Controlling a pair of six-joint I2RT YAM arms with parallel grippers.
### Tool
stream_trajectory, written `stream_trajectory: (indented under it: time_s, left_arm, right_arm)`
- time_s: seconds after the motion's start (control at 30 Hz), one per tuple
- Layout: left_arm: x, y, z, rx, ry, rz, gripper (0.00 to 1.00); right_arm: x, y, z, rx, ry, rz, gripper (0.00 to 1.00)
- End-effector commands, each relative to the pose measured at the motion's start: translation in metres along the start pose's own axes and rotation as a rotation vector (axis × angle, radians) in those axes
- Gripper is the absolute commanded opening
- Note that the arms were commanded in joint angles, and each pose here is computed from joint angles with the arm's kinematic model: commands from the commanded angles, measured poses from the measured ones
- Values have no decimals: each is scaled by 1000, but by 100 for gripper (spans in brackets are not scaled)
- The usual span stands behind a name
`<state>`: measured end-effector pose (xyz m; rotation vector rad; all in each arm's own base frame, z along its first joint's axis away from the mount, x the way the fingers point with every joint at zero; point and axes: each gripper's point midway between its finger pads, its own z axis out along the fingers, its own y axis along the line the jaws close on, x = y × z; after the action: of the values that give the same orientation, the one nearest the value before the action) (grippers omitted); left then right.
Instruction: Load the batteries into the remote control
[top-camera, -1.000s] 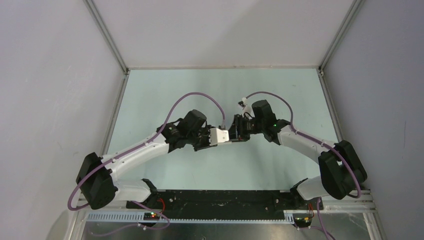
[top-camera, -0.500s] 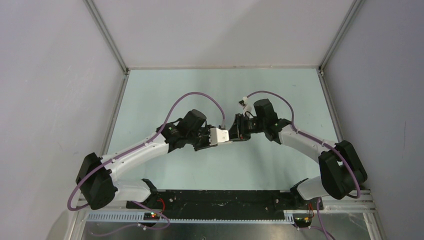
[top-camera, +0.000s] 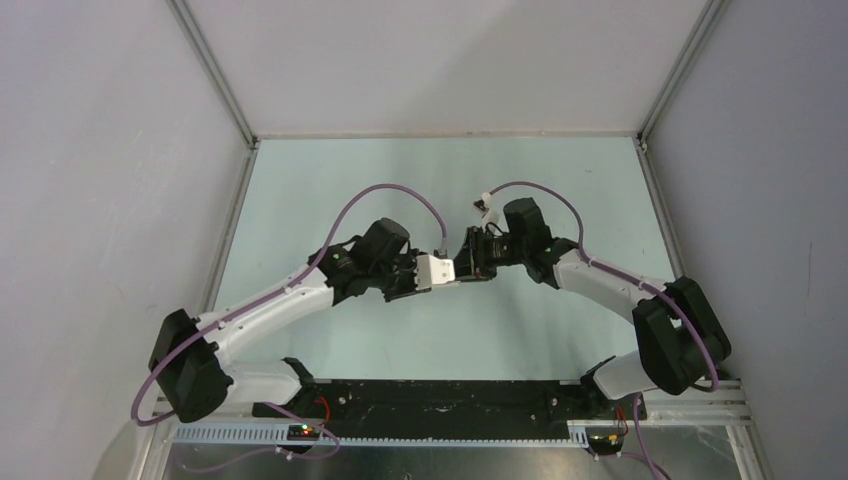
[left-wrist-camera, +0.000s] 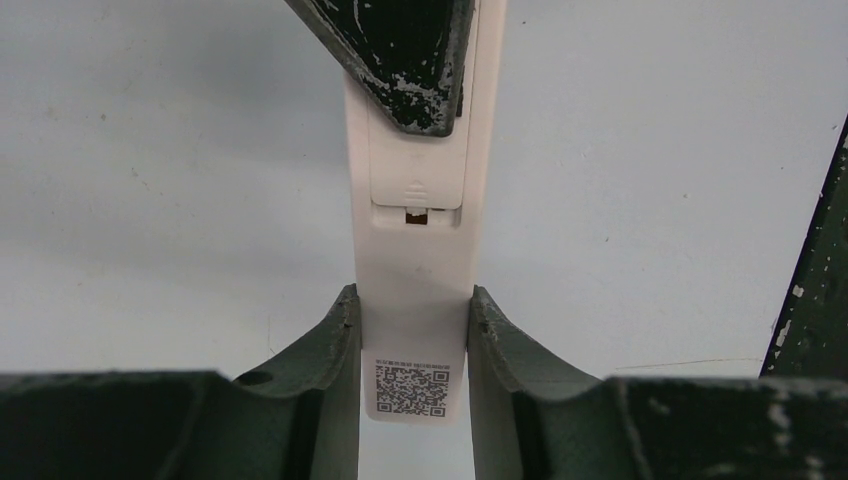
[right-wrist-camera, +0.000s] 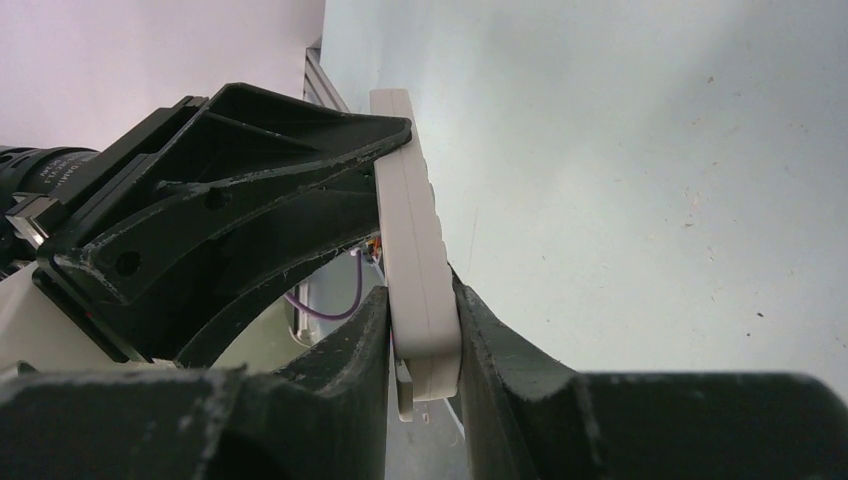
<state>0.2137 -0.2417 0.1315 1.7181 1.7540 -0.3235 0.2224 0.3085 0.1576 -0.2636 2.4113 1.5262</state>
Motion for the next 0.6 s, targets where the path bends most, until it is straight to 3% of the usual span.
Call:
stream_trajectory:
  time_s: [0.0,0.3,0.57]
  left_arm:
    - [-52,20,-25,-68,-172,62,0]
    - [-60,21,-27,-64,-207,75,0]
    - [-63,22,-27,-67,-218,81,0]
  right_arm:
    - [-11,-5,8,29,-43,-26,23]
    - [-13,-8,16,77,-29,-11,23]
    - [-12,-8,24,110,-13,-15,32]
